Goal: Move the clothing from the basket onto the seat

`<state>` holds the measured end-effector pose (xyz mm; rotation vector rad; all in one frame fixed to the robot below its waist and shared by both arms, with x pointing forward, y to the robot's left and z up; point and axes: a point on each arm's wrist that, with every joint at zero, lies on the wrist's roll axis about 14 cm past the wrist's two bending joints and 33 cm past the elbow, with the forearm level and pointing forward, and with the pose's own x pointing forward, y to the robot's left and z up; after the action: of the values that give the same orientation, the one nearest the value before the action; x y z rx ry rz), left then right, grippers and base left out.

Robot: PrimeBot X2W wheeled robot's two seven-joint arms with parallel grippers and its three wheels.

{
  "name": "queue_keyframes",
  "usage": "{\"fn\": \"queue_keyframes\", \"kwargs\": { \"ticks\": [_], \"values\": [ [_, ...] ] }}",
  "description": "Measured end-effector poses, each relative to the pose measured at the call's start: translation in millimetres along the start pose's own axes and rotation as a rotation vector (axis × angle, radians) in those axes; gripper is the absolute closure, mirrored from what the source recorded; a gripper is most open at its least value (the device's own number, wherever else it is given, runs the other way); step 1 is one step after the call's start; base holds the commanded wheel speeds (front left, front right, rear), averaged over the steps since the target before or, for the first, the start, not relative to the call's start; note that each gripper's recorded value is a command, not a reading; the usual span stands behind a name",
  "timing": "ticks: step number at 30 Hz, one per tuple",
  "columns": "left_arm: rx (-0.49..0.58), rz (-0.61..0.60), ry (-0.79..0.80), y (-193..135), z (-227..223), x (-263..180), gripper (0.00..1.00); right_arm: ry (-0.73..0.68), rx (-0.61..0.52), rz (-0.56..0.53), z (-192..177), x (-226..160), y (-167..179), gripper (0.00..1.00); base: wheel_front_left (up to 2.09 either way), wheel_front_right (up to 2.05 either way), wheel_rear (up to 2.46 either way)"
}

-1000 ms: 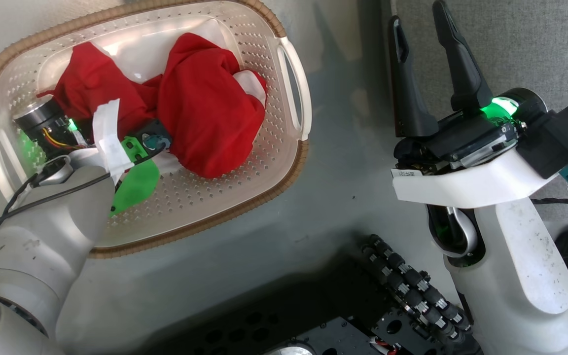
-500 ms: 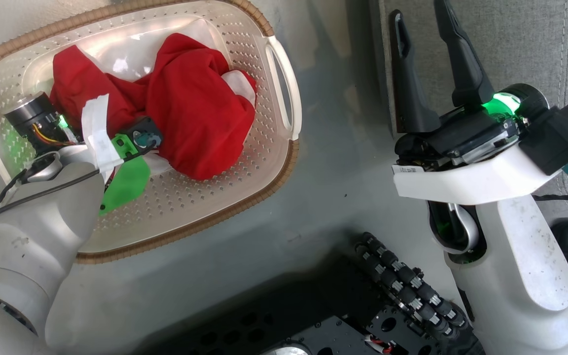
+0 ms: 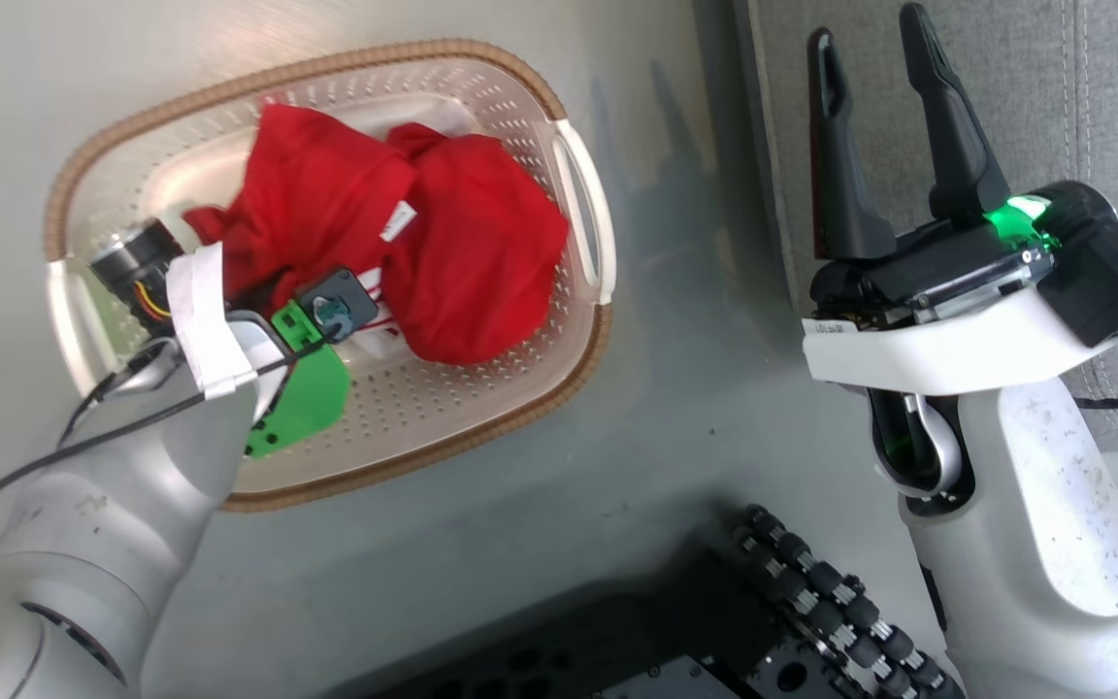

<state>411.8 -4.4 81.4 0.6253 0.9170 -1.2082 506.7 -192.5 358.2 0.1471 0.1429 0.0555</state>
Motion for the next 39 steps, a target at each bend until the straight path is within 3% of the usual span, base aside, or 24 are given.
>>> {"fn": "queue_keyframes", "kwargs": {
  "ticks": [21,29,39],
  "values": [
    [-0.366,0.303,-0.462,28.0,117.4,-131.6,1.0,-0.1,-0.018,0.05,57.7,-31.3,34.9,0.0,0.0,0.0,0.0],
    [-0.478,0.503,-0.697,51.9,142.8,-216.2,1.0,-0.151,-0.012,0.097,84.6,-43.3,56.3,0.0,0.0,0.0,0.0],
    [-0.528,0.692,-0.953,57.2,155.9,-322.5,1.0,-0.178,-0.006,0.144,108.9,-61.4,76.9,0.0,0.0,0.0,0.0]
  ]
}}
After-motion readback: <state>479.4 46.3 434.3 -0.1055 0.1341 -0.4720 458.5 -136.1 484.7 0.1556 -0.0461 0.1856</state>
